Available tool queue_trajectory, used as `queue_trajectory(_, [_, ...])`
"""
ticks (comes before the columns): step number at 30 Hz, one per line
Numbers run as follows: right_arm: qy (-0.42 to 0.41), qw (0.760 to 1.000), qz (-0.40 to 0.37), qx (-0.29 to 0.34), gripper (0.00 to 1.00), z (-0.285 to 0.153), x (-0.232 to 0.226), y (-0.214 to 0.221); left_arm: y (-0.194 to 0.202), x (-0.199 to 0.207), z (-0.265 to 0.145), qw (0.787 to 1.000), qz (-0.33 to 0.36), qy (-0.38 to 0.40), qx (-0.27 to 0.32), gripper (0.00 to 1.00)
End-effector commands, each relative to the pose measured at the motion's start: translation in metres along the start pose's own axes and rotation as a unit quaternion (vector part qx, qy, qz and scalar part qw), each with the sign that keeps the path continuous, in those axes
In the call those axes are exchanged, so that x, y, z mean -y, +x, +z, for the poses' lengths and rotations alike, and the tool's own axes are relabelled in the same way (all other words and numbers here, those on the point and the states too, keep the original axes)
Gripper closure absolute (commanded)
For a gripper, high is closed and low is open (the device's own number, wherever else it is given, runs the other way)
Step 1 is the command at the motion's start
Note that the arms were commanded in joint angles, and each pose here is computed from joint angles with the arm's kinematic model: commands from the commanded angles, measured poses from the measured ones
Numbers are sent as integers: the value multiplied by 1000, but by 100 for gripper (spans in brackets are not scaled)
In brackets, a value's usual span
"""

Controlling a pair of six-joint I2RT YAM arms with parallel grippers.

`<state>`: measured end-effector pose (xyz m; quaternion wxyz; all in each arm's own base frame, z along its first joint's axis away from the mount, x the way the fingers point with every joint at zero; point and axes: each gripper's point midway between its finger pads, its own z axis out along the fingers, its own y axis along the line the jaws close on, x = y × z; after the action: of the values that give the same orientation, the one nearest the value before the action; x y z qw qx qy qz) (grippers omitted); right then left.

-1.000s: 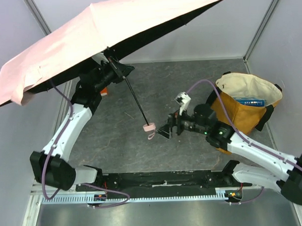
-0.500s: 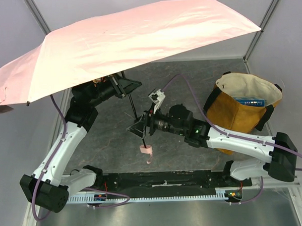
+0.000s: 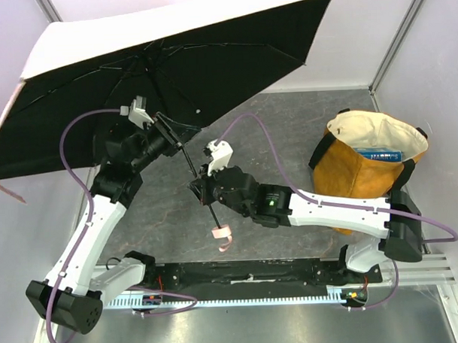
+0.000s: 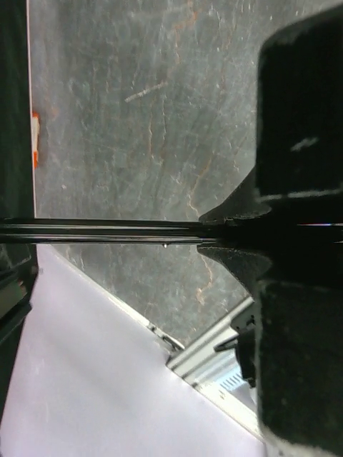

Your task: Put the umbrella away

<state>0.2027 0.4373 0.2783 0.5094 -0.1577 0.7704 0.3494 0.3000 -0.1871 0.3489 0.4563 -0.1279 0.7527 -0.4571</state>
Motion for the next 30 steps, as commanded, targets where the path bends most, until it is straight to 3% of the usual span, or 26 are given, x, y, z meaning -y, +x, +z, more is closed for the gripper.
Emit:
queue_trajectory(1, [-144, 982, 91, 87, 100, -23, -20, -46, -2, 60, -26, 990, 0, 141, 14, 33])
queue_trajectory(3, [-245, 950, 151, 121, 100, -49, -26, -60, -1, 78, -46, 972, -4, 231, 40, 18])
queue_trajectory(5, [-311, 922, 183, 141, 100, -72, -33, -74, 7, 75, -60, 953, -33, 296, 56, 15])
queue_trajectory(7, [-343, 906, 189, 157, 100, -91, -39, -85, 9, 76, -68, 941, -46, 328, 64, 14])
queue_trajectory(11, [-379, 880, 219, 182, 100, -120, -35, -107, 17, 69, -61, 945, -47, 319, 43, 18])
queue_trajectory(15, [-420, 856, 238, 186, 100, -137, -38, -119, 11, 78, -61, 935, -51, 348, 49, 18])
queue_trajectory(23, [-506, 802, 267, 172, 100, -155, -56, -123, 5, 157, -71, 855, -26, 517, -3, 15])
queue_trajectory(27, [-528, 791, 267, 155, 100, -158, -63, -120, 17, 181, -70, 834, -7, 551, -24, 17])
queue_trajectory(30, [-529, 792, 268, 145, 100, -159, -62, -112, 20, 187, -74, 825, 5, 565, -22, 37])
